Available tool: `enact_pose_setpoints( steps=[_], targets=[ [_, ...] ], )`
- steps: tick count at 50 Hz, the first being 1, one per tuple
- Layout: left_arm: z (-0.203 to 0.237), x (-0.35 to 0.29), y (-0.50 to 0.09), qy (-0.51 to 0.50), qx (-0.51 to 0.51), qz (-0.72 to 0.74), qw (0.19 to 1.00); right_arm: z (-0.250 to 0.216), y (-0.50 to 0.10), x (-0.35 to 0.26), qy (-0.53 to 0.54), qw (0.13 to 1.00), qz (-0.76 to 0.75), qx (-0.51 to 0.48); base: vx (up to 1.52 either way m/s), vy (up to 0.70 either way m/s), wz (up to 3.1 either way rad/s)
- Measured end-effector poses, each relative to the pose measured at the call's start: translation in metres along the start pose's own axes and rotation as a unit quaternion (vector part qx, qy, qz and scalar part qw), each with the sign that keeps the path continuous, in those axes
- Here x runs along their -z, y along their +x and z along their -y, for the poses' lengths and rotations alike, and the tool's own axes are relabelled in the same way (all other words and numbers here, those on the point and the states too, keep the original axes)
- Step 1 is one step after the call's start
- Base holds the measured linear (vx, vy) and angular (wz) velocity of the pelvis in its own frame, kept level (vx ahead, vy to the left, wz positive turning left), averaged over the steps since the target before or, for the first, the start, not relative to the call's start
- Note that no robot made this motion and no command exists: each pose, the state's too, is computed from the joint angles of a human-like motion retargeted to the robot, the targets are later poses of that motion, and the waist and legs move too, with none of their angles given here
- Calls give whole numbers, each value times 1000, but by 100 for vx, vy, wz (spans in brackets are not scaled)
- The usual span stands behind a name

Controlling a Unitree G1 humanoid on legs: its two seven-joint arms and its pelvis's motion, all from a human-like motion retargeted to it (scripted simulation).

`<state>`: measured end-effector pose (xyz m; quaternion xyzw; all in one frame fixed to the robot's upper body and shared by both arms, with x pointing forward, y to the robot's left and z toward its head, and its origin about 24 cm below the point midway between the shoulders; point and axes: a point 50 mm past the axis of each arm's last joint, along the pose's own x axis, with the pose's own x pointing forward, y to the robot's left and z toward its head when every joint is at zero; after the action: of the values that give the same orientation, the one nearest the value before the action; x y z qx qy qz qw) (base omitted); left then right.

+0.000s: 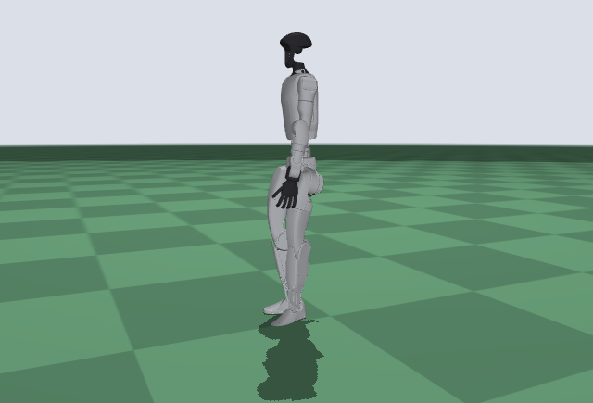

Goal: In place motions

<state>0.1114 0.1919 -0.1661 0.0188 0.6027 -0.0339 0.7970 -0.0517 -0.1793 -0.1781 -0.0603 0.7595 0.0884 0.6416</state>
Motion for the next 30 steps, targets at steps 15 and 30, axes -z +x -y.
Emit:
enact_pose_setpoints(
  steps=[15, 30],
  targets=[
    [3, 34, -2, -117, 0, -22, 993, 48, -19, -89, -42, 991, 111, 68, -23, 0, -303],
    [-20, 114, -23, -138, -62, -126, 980, 31, -36, -149, -109, 970, 213, 35, -1, -8, -164]
  ],
)
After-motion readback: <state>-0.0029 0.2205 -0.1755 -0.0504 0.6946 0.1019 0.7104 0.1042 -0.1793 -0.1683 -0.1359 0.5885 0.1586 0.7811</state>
